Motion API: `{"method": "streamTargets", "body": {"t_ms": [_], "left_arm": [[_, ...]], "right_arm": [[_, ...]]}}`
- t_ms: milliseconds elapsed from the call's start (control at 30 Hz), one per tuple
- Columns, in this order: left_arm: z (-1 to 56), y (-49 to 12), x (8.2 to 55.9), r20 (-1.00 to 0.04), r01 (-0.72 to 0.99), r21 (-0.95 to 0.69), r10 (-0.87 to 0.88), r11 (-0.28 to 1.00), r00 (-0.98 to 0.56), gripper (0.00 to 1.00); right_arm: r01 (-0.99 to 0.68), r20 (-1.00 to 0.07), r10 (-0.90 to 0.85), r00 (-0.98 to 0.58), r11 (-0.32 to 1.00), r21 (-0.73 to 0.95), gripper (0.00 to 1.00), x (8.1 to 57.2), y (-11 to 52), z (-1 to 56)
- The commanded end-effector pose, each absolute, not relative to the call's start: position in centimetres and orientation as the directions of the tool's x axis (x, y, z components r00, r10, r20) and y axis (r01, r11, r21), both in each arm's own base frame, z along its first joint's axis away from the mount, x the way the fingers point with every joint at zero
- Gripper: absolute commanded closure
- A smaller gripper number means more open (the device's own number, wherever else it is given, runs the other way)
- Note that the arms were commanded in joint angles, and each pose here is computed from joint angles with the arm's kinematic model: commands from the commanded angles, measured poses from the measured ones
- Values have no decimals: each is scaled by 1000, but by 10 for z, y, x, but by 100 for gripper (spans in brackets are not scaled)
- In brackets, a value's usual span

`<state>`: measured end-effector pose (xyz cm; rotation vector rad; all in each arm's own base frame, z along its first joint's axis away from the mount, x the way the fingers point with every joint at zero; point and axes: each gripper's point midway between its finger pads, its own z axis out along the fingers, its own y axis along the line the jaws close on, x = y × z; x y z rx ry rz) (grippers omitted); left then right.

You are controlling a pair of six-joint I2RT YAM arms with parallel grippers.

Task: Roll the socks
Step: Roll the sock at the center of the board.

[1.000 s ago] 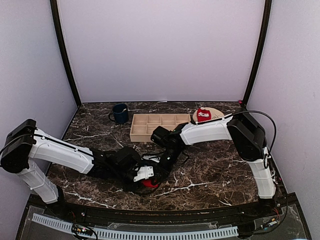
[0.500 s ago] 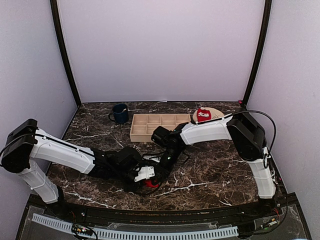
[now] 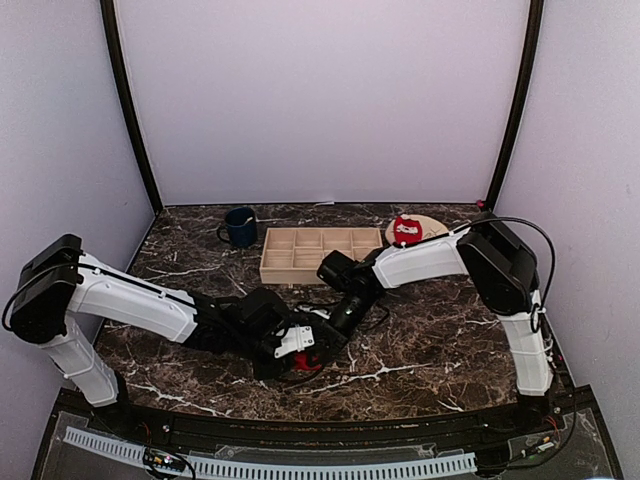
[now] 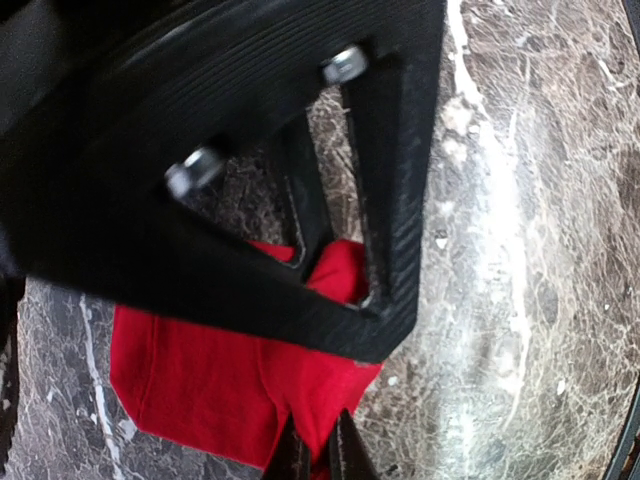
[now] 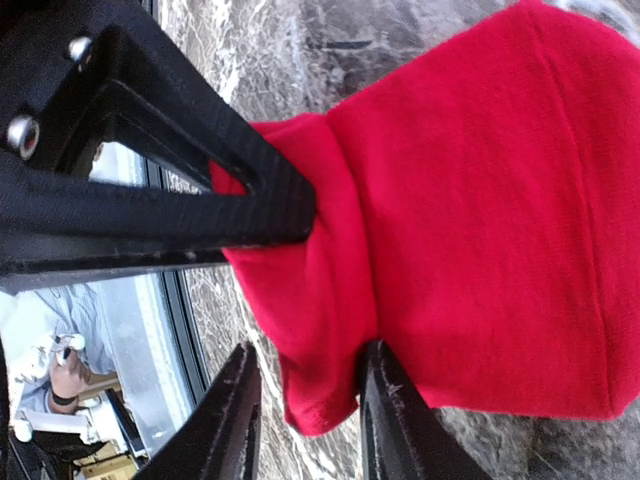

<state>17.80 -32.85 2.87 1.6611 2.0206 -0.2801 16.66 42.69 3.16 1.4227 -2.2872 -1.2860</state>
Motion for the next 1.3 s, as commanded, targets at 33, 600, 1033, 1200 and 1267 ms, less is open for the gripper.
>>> {"method": "streamTargets", "body": {"t_ms": [33, 600, 1033, 1200, 1267], "left_arm": [[27, -321, 178, -476, 963, 49, 854, 266, -212, 100], [30, -325, 167, -375, 903, -363, 851, 231, -368, 100], [22, -326, 168, -275, 756, -593, 812, 277, -514, 100], [22, -328, 175, -247, 697, -660, 796, 280, -553, 100], [19, -328, 178, -229, 676, -678, 791, 289, -567, 100]], "right_arm": [[-655, -337, -743, -579, 177, 735, 65, 181, 422, 43], [-712, -480, -596, -643, 235, 662, 62, 223, 407, 70], [-798, -578, -550, -603, 400, 451, 62, 235, 376, 61], [-852, -610, -596, -522, 393, 346, 62, 217, 374, 59], [-876, -631, -611, -478, 380, 296, 62, 210, 376, 61]]}}
